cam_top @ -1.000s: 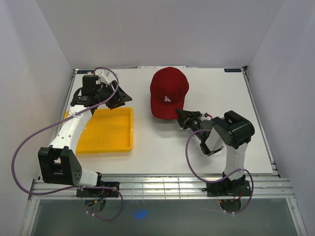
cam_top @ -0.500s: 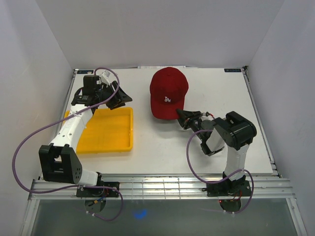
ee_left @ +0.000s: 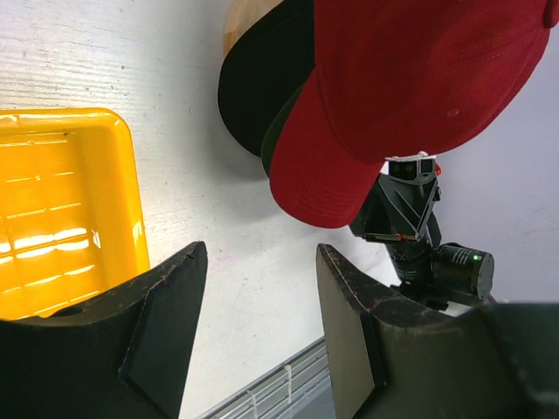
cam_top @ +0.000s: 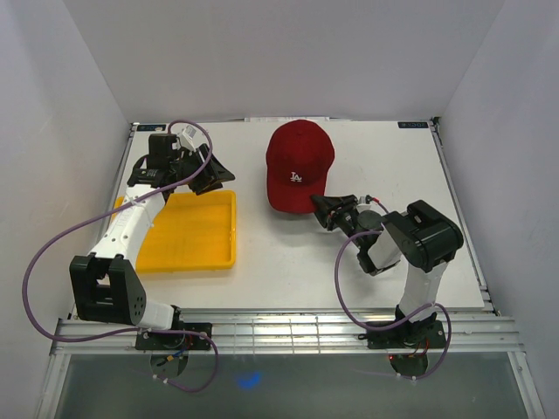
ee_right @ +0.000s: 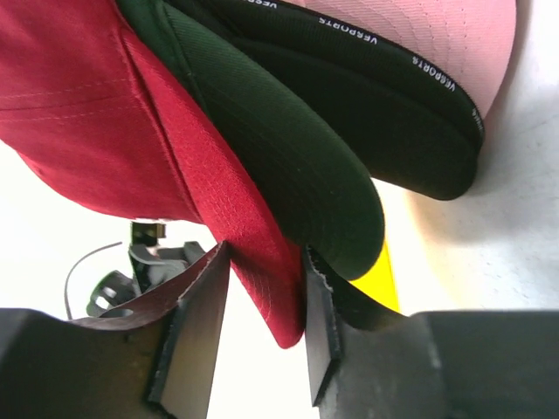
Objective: Stack the hats
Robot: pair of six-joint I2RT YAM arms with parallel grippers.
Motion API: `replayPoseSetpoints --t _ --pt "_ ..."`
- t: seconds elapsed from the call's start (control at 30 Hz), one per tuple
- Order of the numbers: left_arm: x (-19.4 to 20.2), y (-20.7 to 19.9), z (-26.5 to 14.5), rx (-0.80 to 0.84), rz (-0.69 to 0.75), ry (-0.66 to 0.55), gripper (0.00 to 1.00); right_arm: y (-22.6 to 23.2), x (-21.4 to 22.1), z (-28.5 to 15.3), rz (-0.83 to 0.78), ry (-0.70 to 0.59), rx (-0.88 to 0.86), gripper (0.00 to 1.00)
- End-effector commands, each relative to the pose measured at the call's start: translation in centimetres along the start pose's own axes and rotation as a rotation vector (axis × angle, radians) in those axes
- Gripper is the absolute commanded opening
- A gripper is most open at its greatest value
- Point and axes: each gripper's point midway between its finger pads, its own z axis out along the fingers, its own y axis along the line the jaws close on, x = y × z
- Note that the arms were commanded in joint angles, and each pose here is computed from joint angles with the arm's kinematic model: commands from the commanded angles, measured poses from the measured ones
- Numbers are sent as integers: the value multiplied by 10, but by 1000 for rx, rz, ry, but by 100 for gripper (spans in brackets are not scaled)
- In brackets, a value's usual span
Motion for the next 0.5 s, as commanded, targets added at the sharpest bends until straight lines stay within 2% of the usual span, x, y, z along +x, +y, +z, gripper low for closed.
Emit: replayPoseSetpoints --t 0.0,0.47 --pt "1 -1 -3 2 24 -7 63 -53 15 -14 -92 84 200 43" --pt "3 -1 -3 2 24 -5 63 -59 13 -21 -96 83 228 46"
